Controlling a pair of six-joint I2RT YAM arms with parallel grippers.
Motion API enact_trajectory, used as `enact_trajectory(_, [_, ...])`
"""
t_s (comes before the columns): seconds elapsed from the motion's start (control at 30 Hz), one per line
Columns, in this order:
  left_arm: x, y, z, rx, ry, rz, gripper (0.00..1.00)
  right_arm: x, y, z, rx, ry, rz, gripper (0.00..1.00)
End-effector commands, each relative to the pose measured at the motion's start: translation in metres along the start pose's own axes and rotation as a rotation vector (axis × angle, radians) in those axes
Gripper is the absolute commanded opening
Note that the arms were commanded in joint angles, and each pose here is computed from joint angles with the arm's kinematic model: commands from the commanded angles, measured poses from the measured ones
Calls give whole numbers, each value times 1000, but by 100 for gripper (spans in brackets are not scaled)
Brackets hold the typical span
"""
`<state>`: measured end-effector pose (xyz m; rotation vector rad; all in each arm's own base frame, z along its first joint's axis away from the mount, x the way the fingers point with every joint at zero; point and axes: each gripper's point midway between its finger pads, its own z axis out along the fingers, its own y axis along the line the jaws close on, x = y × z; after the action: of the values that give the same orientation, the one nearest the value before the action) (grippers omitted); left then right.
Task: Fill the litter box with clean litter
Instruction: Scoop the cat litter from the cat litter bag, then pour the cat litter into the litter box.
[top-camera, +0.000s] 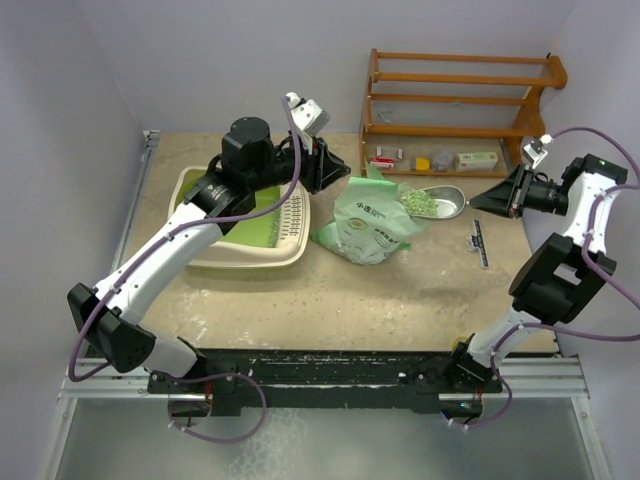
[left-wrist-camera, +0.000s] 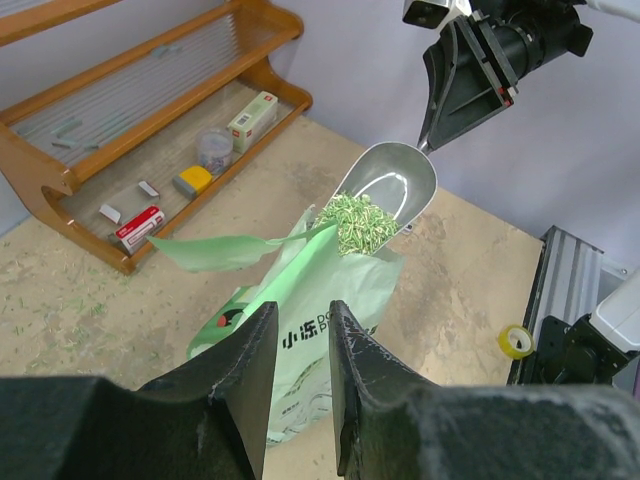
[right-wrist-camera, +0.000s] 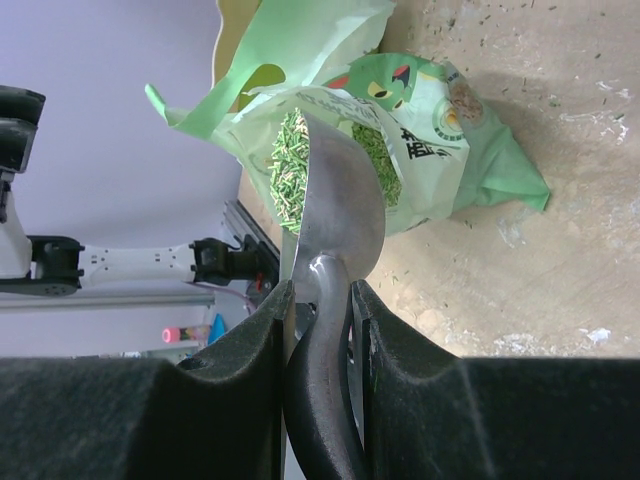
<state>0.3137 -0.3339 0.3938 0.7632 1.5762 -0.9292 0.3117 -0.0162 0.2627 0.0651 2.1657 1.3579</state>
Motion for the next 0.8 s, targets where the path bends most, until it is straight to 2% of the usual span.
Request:
enact_trajectory(0.0, [-30,-8,-14,3,-88,23,24,-13,13,-3,-102,-84,48,0])
enact_trajectory(0.77, [-59,-9,-27,-36,-160,39,24,-22,26,-16,-180,-176,108,0])
